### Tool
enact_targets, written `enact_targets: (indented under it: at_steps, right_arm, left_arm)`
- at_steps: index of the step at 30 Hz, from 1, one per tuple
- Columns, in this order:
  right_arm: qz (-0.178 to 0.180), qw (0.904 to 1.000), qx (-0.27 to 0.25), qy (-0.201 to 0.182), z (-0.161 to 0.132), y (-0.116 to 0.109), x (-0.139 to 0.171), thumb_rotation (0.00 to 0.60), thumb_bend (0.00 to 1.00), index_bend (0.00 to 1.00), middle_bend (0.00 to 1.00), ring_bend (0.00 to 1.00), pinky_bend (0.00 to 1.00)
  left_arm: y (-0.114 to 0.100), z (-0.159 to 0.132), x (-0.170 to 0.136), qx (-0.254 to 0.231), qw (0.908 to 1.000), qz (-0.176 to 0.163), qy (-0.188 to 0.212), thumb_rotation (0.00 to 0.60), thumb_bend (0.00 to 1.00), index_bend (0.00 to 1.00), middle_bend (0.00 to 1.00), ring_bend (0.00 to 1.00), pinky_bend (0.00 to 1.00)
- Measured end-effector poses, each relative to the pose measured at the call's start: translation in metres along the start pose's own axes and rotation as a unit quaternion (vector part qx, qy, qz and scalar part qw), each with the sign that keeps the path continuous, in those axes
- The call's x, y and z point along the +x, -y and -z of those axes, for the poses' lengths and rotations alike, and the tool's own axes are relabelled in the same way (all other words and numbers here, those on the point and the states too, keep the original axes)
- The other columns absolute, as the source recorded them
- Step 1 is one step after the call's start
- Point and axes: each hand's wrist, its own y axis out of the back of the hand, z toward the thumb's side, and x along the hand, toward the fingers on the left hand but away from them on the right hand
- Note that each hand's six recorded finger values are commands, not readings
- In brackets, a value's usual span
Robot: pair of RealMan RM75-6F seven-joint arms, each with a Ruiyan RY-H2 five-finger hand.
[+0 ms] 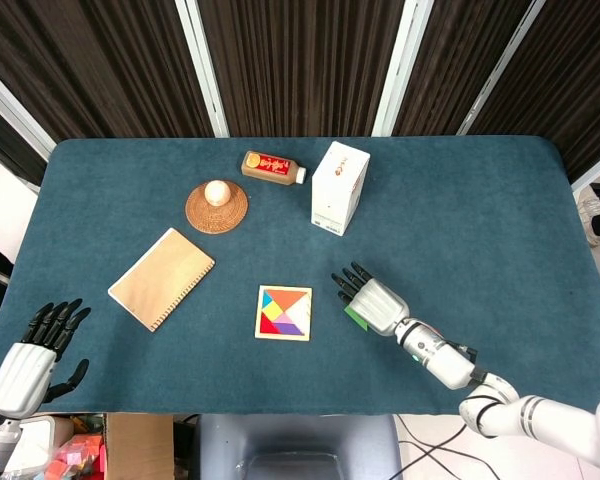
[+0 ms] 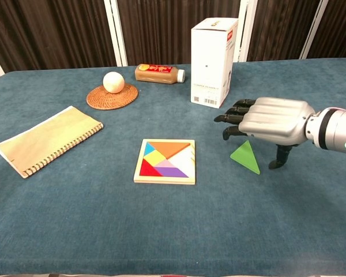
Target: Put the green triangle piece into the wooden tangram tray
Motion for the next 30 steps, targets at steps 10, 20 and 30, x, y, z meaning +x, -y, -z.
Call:
enact_targets:
  at_steps: [10,20,30]
  right_arm:
    - [-0.011,0.9999,0.002,-0.004,-0.006,0.003,-0.007,0.600,0.36,0.41,0.00,0.00,0.00]
    - [-0.014,0.9999,0.006,-0.001,-0.011,0.005,-0.009,0.600,0.36,0.48,0.00,0.00,0.00]
    - [-0.018,0.9998,0.011,0.007,-0.009,0.008,-0.011,0.600,0.37,0.54,0.00,0.00,0.00]
  left_arm:
    - [0.000,-0.001,0.000,0.001,1.0000,0.000,0.001,0.600,0.44,0.00,0.00,0.00,0.00]
    - [-0.001,-0.001,-0.001,-0.002,1.0000,-0.001,0.004,0.600,0.45,0.00,0.00,0.00,0.00]
    - [-0.001,-0.001,-0.001,-0.001,1.0000,0.000,0.005,0.600,0.45,0.00,0.00,0.00,0.00]
